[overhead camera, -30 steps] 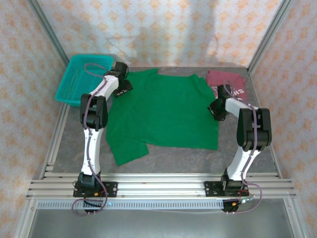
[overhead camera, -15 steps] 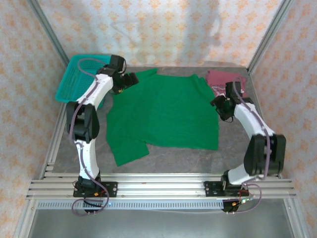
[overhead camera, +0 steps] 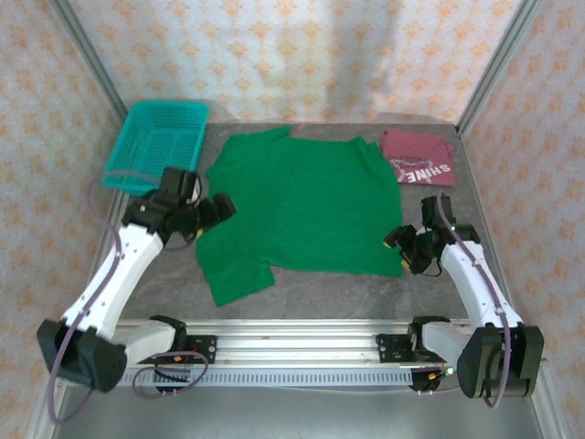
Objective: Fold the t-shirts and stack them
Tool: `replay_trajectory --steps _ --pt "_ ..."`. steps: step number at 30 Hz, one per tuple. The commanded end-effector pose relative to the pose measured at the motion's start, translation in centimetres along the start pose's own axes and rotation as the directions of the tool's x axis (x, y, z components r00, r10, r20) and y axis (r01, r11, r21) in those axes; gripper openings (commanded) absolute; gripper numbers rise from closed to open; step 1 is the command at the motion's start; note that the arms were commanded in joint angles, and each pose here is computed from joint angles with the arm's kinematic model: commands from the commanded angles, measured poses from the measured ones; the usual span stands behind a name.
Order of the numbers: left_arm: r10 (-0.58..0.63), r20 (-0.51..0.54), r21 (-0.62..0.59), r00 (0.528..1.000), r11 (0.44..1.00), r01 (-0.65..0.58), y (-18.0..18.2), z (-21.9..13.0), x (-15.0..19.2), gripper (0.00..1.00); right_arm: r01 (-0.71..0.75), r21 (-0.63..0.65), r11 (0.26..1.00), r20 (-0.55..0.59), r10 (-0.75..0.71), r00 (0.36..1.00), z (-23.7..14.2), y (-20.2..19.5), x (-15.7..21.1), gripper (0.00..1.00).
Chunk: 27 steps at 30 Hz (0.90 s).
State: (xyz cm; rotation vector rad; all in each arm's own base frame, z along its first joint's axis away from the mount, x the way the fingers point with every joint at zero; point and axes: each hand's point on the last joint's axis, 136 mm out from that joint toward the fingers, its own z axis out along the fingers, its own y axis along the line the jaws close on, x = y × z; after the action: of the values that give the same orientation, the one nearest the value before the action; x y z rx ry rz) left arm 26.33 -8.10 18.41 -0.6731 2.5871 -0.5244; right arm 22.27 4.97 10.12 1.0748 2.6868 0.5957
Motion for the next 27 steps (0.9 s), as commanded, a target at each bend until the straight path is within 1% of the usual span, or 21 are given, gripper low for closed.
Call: replay_trajectory --steps 1,3,5,7,9,12,15,17,21,27 --pt "-0.071 -0.104 -0.166 0.992 0.985 0.053 6.0 -0.7 6.0 0.87 0.017 -0.064 0.998 -0.033 -0.019 0.999 1.3 0.8 0.2 0.65" --pt "-0.109 -0.155 -0.212 0.982 0.974 0.075 8.5 -0.5 8.9 0.84 0.028 -0.064 0.998 -0.057 -0.032 0.998 1.8 0.8 0.4 0.64" --pt "-0.144 -0.183 -0.230 0.973 0.968 0.100 10.3 0.3 11.4 0.79 0.045 -0.051 0.998 -0.071 -0.048 0.996 2.1 0.5 0.6 0.64" --pt "-0.166 -0.188 -0.229 0.968 0.966 0.121 11.3 1.2 12.7 0.76 0.054 -0.051 0.997 -0.067 -0.058 0.996 2.1 0.4 0.6 0.64" --pt "-0.177 -0.192 -0.210 0.965 0.968 0.135 11.5 2.5 13.2 0.73 0.055 -0.059 0.997 -0.057 -0.058 0.997 2.2 0.5 0.4 0.64" --pt "-0.199 -0.242 -0.204 0.950 0.967 0.150 11.4 4.5 14.1 0.67 0.049 -0.055 0.997 -0.065 -0.052 0.996 2.3 0.5 0.5 0.64" --pt "-0.169 -0.267 -0.265 0.949 0.959 0.097 12.2 5.2 14.5 0.65 0.061 -0.031 0.998 -0.058 -0.063 0.996 2.4 0.0 0.4 0.64" --pt "-0.172 -0.279 -0.281 0.945 0.955 0.091 12.6 5.8 14.8 0.64 0.057 -0.019 0.998 -0.062 -0.058 0.996 2.7 -0.3 0.4 0.64" --pt "-0.185 -0.279 -0.247 0.942 0.962 0.116 11.9 7.4 14.8 0.62 0.047 -0.028 0.998 -0.064 -0.049 0.997 3.0 -0.1 0.3 0.64" --pt "-0.167 -0.276 -0.217 0.946 0.970 0.108 10.5 8.9 14.3 0.59 0.059 -0.007 0.998 -0.062 -0.059 0.996 3.1 -0.5 0.2 0.63"
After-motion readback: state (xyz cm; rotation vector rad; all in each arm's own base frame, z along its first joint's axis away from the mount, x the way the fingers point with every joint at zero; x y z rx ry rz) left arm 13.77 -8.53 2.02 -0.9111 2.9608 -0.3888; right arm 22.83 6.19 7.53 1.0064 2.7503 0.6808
